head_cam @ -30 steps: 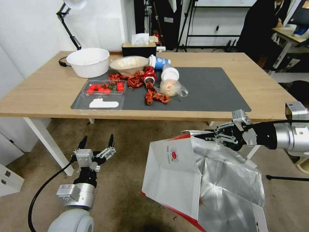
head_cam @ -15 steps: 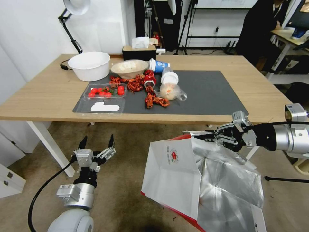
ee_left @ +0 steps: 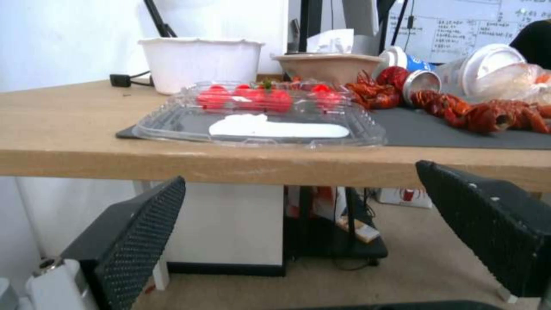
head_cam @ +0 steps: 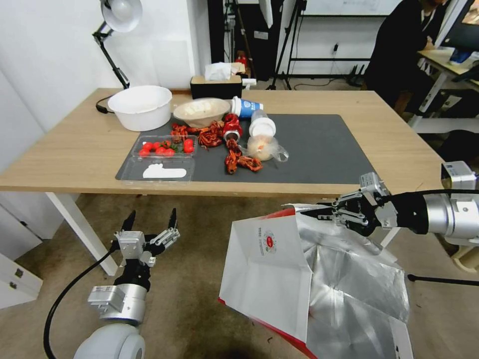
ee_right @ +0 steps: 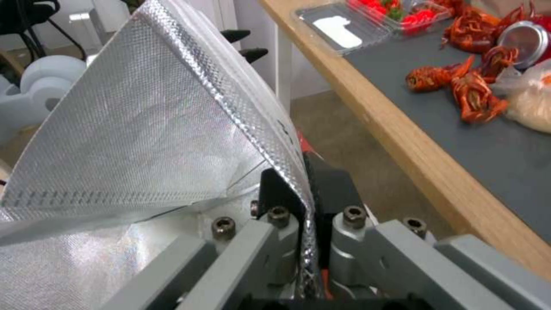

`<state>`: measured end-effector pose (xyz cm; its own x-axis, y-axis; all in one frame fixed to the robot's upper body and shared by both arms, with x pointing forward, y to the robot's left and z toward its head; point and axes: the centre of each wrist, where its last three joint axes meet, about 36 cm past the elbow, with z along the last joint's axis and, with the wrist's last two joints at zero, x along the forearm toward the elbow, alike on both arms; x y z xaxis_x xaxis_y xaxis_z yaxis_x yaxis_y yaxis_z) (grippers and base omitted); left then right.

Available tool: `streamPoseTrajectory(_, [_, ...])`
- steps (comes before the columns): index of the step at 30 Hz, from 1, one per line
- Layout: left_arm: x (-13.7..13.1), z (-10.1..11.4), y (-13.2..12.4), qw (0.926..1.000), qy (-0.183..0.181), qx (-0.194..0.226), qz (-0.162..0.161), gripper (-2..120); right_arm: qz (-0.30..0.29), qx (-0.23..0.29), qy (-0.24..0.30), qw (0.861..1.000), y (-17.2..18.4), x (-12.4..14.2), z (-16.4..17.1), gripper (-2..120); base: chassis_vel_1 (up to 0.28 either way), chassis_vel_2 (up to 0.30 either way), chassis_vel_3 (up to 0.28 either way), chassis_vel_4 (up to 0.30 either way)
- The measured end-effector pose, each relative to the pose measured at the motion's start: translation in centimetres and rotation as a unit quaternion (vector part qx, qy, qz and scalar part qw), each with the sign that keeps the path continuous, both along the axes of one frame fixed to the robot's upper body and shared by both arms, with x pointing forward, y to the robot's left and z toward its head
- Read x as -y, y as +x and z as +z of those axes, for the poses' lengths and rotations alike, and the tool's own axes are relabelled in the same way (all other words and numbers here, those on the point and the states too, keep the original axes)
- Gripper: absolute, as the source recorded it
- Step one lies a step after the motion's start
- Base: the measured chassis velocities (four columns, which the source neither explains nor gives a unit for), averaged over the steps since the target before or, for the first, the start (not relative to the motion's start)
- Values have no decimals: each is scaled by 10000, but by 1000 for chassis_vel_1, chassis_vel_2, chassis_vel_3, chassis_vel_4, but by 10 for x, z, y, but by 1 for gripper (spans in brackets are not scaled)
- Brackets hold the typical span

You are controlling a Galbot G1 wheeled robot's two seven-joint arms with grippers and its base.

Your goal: Pick up the food delivery bag from the floor and place it on the table.

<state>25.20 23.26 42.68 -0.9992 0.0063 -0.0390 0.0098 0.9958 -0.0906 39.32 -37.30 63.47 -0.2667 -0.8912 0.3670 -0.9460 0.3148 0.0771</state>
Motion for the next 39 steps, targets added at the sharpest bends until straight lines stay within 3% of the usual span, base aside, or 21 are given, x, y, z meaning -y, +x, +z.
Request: streamPoseTrajectory(39, [0, -1, 1, 10000, -1, -4, 11, 100, -5, 10, 1, 10000, 1, 2, 0, 0, 0, 0, 0, 0])
